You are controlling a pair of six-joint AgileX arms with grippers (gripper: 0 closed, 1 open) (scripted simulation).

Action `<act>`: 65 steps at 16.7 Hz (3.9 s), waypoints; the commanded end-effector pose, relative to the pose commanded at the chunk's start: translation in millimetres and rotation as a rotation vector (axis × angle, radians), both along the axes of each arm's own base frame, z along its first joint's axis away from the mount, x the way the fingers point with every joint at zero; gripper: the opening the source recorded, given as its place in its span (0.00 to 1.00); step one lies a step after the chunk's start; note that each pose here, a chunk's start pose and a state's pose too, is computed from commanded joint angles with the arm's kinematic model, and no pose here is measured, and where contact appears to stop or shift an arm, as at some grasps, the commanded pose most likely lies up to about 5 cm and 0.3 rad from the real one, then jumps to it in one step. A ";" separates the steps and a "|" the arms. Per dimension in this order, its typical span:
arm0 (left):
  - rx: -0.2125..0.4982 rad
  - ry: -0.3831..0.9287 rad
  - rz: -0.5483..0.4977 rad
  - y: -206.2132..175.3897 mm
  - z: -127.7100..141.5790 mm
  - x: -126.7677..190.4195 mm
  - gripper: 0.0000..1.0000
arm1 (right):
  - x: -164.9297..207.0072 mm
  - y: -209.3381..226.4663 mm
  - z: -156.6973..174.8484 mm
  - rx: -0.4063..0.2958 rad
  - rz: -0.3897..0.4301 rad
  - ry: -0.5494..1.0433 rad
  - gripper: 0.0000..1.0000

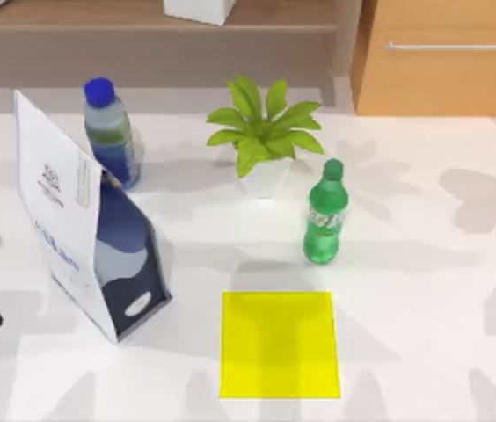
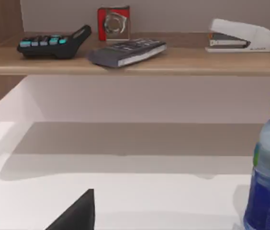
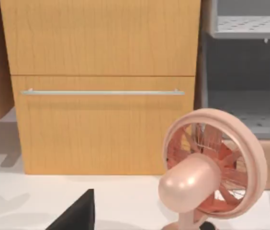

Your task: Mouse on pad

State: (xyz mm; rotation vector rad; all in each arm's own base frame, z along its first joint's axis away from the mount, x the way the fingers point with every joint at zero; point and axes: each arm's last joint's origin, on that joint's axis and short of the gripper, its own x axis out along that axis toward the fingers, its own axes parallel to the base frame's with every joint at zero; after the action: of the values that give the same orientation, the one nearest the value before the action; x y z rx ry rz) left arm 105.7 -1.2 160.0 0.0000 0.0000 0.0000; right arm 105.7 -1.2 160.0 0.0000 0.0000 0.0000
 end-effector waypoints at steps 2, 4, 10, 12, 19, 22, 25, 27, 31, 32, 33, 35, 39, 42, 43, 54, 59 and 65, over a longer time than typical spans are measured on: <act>0.000 0.000 0.000 0.0 0.0 0.0 1.00 | 0.0 0.0 0.0 0.000 0.000 0.000 1.00; 0.030 0.022 -0.001 0.1 5.7 0.2 1.00 | 0.0 0.0 0.0 0.000 0.000 0.000 1.00; 0.365 0.253 -0.057 2.1 67.8 16.0 1.00 | 0.0 0.0 0.0 0.000 0.000 0.000 1.00; 0.547 0.375 -0.119 4.1 95.2 36.2 1.00 | 0.0 0.0 0.0 0.000 0.000 0.000 1.00; 1.183 0.815 -0.630 24.2 125.4 174.2 1.00 | 0.0 0.0 0.0 0.000 0.000 0.000 1.00; 1.350 0.930 -0.931 38.5 99.4 230.9 1.00 | 0.0 0.0 0.0 0.000 0.000 0.000 1.00; 1.423 1.000 -1.197 51.6 67.6 266.3 1.00 | 0.0 0.0 0.0 0.000 0.000 0.000 1.00; 1.435 1.030 -1.330 58.0 50.1 278.3 1.00 | 0.0 0.0 0.0 0.000 0.000 0.000 1.00; 1.431 1.054 -1.431 62.5 36.5 284.4 1.00 | 0.0 0.0 0.0 0.000 0.000 0.000 1.00; 1.431 1.054 -1.431 62.5 36.5 284.4 1.00 | 0.0 0.0 0.0 0.000 0.000 0.000 1.00; 1.431 1.054 -1.431 62.5 36.5 284.4 1.00 | 0.0 0.0 0.0 0.000 0.000 0.000 1.00; 1.434 1.050 -1.434 60.2 36.5 284.4 1.00 | 0.0 0.0 0.0 0.000 0.000 0.000 1.00; 1.429 1.056 -1.433 61.7 13.9 286.4 1.00 | 0.0 0.0 0.0 0.000 0.000 0.000 1.00; 1.435 1.051 -1.426 62.5 -25.1 288.4 1.00 | 0.0 0.0 0.0 0.000 0.000 0.000 1.00; 1.437 1.050 -1.424 62.7 -37.6 288.0 1.00 | 0.0 0.0 0.0 0.000 0.000 0.000 1.00; 1.431 1.054 -1.431 62.9 -63.5 284.2 0.70 | 0.0 0.0 0.0 0.000 0.000 0.000 1.00; 1.431 1.054 -1.431 62.9 -63.5 284.2 0.32 | 0.0 0.0 0.0 0.000 0.000 0.000 1.00; 1.431 1.054 -1.431 62.9 -63.5 284.2 0.00 | 0.0 0.0 0.0 0.000 0.000 0.000 1.00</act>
State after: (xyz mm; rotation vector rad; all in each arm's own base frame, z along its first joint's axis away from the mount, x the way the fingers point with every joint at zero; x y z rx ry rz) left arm 389.9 61.7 96.5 1.4312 1.0543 -1.4313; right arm 105.7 -1.2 160.0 0.0000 0.0000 0.0000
